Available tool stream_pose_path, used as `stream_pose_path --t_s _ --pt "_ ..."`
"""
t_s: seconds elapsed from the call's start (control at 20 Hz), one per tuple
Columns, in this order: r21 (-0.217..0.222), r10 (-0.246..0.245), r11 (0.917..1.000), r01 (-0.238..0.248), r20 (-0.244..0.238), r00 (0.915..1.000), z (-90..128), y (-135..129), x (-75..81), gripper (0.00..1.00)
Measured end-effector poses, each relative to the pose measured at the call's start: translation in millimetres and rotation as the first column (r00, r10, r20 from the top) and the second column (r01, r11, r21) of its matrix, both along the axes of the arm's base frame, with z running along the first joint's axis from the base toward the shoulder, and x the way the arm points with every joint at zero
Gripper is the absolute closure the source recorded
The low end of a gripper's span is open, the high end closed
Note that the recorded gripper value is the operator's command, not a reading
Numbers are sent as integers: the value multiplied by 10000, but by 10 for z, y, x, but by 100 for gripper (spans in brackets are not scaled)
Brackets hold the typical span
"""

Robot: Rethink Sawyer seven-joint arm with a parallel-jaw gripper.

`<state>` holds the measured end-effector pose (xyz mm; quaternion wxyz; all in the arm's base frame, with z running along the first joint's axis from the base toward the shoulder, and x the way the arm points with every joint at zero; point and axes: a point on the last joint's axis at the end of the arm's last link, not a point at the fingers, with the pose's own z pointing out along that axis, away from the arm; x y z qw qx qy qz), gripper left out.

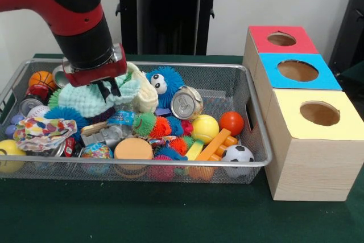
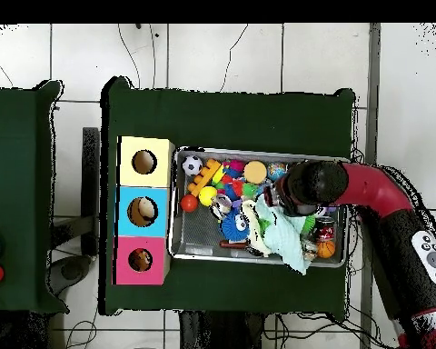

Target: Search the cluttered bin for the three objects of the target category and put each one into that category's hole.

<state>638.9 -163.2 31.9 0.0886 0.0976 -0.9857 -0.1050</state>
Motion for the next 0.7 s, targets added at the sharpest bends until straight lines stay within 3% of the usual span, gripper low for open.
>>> stream_pose_path --t_s 0.7 --pt "-471 160 9988 -134 552 9983 763 173 328 100"
